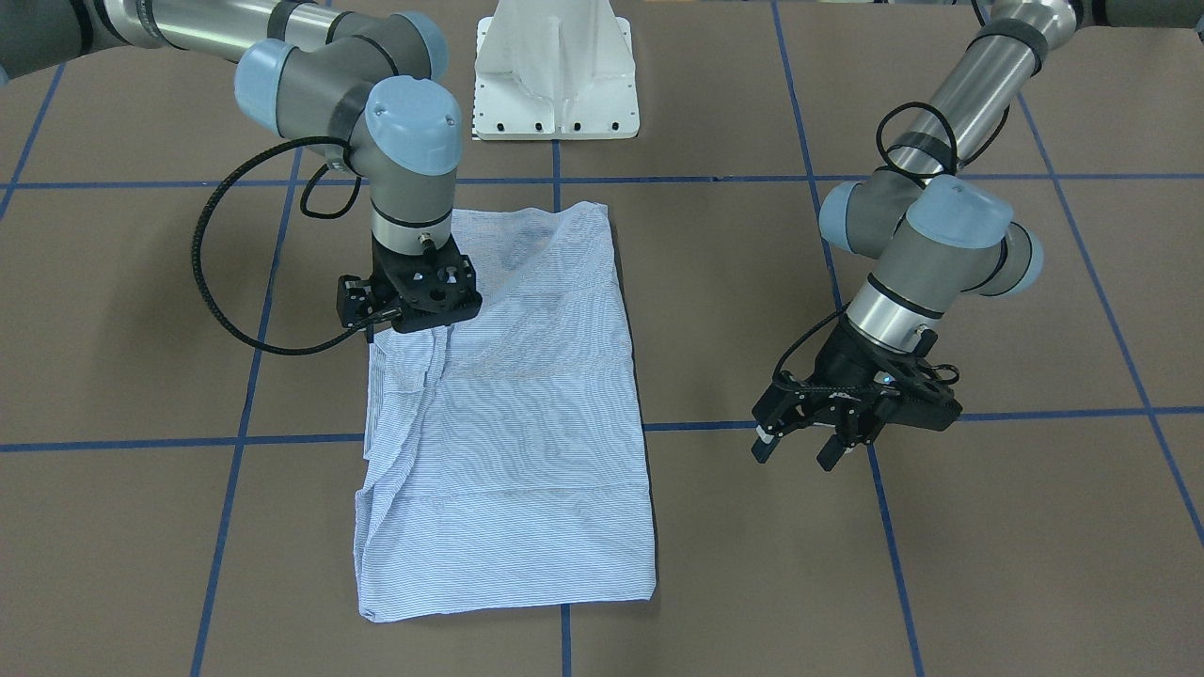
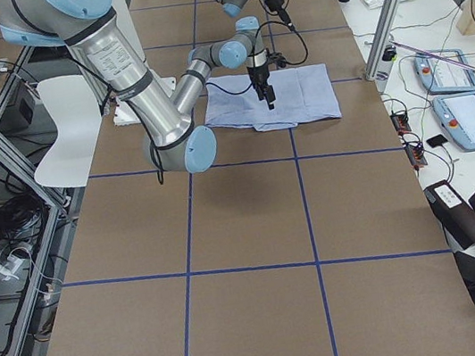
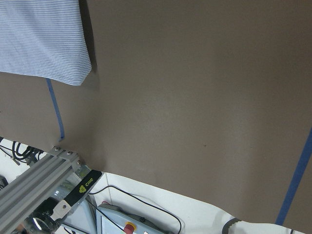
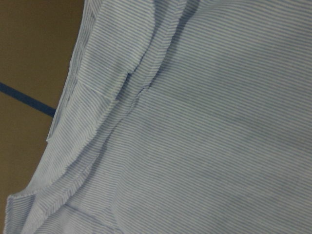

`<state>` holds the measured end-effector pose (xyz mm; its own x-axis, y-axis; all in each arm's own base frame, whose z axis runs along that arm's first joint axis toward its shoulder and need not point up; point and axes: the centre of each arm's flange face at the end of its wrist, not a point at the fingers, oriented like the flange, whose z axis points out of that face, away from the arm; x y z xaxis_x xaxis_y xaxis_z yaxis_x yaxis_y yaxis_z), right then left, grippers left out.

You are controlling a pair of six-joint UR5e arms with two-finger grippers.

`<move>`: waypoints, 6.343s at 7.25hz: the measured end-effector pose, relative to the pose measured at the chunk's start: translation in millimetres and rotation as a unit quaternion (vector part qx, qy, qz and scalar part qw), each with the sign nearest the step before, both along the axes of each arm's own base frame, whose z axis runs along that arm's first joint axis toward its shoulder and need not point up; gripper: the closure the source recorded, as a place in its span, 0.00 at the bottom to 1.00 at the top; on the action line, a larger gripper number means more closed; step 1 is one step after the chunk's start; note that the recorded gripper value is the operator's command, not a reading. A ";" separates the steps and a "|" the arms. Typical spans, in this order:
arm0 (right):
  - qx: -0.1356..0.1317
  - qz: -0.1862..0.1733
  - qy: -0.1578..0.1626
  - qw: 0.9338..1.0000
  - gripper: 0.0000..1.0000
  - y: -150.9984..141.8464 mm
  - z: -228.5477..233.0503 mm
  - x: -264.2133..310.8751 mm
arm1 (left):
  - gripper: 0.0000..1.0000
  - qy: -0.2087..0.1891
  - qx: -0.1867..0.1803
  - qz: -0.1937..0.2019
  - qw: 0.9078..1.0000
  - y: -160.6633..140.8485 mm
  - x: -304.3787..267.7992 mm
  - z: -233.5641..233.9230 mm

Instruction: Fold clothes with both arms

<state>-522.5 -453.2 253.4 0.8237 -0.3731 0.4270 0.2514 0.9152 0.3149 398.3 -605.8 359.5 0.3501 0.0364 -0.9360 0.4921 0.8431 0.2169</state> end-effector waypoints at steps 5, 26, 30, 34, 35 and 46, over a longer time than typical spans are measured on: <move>-0.010 -0.016 0.038 0.999 0.00 13.5 33.2 -30.7 | 0.00 0.001 -0.001 0.002 1.000 1.3 2.7 0.3; -0.110 0.036 -0.157 0.981 0.00 37.9 -17.8 122.9 | 0.00 0.121 -0.177 0.145 0.966 165.8 15.4 -75.9; -0.154 0.062 -0.276 0.947 0.00 65.9 8.7 129.5 | 0.08 0.122 -0.261 0.143 0.947 286.5 114.6 -96.2; -0.174 0.072 -0.284 0.940 0.00 68.5 6.0 127.4 | 0.41 0.073 -0.275 0.110 0.952 293.9 176.7 -92.1; -0.175 0.073 -0.283 0.940 0.00 68.4 6.2 127.3 | 0.55 0.072 -0.274 0.108 0.953 293.4 177.8 -92.2; -0.197 0.089 -0.274 0.937 0.00 77.7 14.7 112.3 | 1.00 0.066 -0.275 0.122 0.951 306.7 164.2 -116.7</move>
